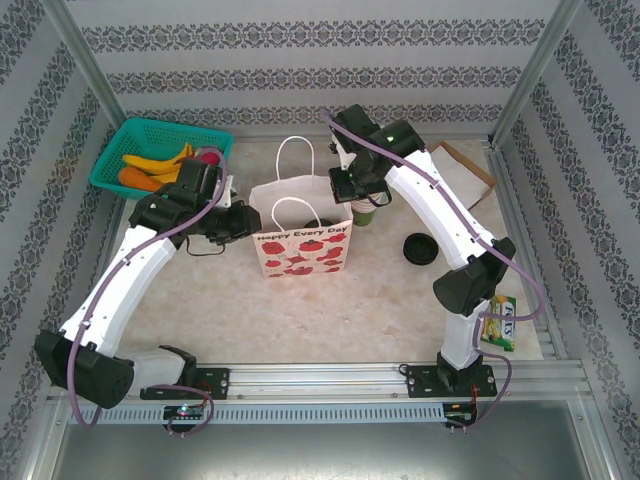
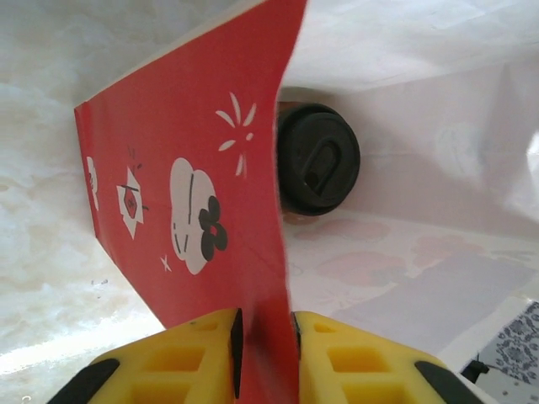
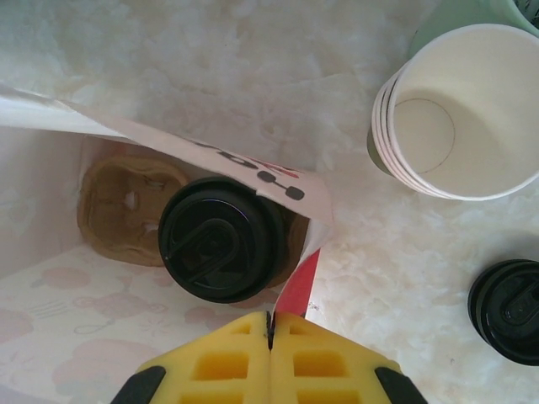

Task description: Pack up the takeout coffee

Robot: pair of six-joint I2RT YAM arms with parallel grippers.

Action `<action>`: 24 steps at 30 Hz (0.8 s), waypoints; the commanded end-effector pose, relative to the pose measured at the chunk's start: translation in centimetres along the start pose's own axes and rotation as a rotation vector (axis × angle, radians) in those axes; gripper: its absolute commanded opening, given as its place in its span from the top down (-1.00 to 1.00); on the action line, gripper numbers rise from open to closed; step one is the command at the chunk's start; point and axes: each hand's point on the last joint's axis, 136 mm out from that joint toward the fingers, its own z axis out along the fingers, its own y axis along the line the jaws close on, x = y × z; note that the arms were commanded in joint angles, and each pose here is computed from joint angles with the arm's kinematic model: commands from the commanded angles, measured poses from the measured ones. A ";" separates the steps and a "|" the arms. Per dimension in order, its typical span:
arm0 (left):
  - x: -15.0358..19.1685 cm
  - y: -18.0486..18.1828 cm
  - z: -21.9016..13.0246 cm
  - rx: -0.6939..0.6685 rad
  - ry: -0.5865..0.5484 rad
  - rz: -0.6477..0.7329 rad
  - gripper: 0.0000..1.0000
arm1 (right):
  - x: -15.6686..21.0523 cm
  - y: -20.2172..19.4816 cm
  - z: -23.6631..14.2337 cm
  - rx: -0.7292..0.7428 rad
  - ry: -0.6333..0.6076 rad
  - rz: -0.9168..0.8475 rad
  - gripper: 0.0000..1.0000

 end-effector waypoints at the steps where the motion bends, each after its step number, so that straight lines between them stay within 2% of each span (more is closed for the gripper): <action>1: -1.0 0.2 -0.4 -0.041 -0.036 0.041 0.38 | 0.0 -0.7 -1.1 0.026 -0.012 -0.004 0.75; 4: -1.4 -0.4 -0.9 -0.030 -0.039 0.065 0.26 | -0.4 -1.6 -2.5 0.044 -0.060 0.000 0.50; 7: -1.8 -1.0 -1.7 -0.015 -0.058 0.110 0.04 | -1.2 -3.1 -3.3 0.063 -0.118 0.025 0.21; 12: -3.9 -1.7 -4.2 0.007 -0.266 0.179 -0.52 | -3.0 -5.0 -2.1 0.048 -0.222 0.076 0.10; 17: -6.3 -0.7 -6.0 -0.045 -0.463 0.130 -0.94 | -4.5 -8.2 0.9 0.108 -0.237 0.167 0.01; 18: -6.6 -0.3 -6.2 -0.060 -0.489 0.108 -0.99 | -4.8 -8.8 1.5 0.133 -0.231 0.164 0.01; 24: -7.7 1.5 -6.5 -0.110 -0.586 0.004 -0.99 | -6.0 -11.2 4.2 0.267 -0.192 0.154 0.02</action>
